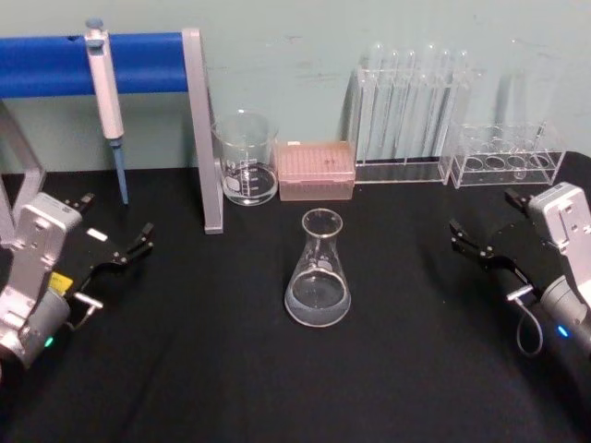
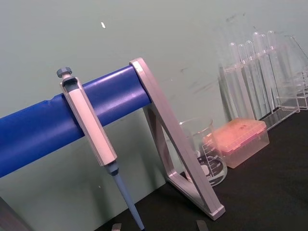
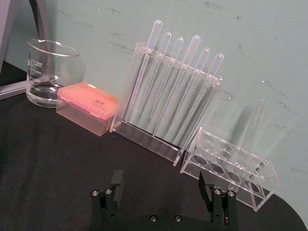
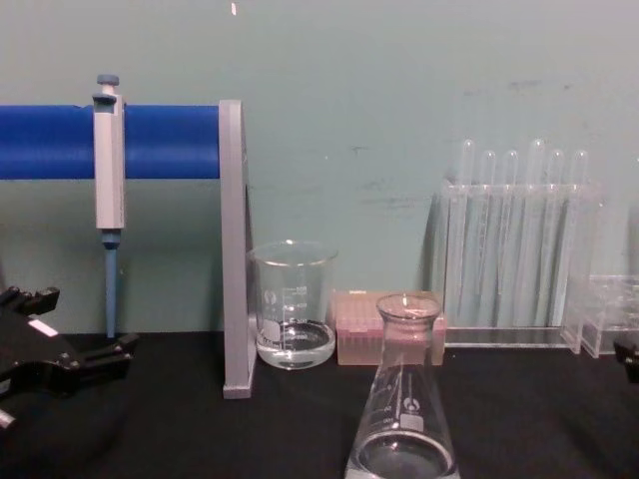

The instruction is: Grasp the erlenmeyer flask with one hand, shake it three times, then place it back.

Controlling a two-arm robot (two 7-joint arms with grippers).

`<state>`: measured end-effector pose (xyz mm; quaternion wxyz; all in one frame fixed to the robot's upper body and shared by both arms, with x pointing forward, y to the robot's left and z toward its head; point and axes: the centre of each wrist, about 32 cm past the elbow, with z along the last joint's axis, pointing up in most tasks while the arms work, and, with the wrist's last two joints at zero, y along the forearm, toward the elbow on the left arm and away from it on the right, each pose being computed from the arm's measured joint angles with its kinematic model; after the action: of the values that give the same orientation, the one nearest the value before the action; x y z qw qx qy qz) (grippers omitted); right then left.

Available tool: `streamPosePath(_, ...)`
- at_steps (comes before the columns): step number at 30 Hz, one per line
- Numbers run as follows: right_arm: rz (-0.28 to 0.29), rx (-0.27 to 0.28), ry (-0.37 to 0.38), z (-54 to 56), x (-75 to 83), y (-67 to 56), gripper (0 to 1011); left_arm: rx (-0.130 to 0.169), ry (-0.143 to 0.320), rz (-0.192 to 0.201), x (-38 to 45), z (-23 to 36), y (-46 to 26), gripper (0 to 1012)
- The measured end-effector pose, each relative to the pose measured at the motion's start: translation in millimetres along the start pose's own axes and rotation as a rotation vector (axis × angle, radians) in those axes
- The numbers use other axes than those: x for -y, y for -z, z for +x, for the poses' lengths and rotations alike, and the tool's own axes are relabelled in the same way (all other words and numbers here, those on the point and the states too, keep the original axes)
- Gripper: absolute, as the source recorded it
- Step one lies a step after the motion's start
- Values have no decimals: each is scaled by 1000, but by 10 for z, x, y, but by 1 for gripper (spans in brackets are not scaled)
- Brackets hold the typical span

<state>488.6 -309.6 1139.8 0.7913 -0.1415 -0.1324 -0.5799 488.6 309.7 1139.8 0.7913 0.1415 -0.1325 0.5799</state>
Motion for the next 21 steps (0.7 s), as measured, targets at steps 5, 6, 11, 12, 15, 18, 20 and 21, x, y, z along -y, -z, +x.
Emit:
streamPosePath(5,0,0,0,0,0,0,1000,0,0,0,0,0,0,1001)
streamPosePath(6,0,0,0,0,0,0,1000,0,0,0,0,0,0,1001)
streamPosePath(11,15,-29,-2,27,39,-44,1000,0,0,0,0,0,0,1001)
streamPosePath(12,18,-35,-5,31,48,-56,1000,0,0,0,0,0,0,1001)
streamPosePath(15,26,-66,-21,50,91,-96,1000,0,0,0,0,0,0,1001)
streamPosePath(18,36,-108,-51,77,141,-150,1000,0,0,0,0,0,0,1001)
streamPosePath(20,42,-127,-69,89,168,-175,1000,0,0,0,0,0,0,1001)
streamPosePath(21,45,-134,-77,95,180,-188,1000,0,0,0,0,0,0,1001)
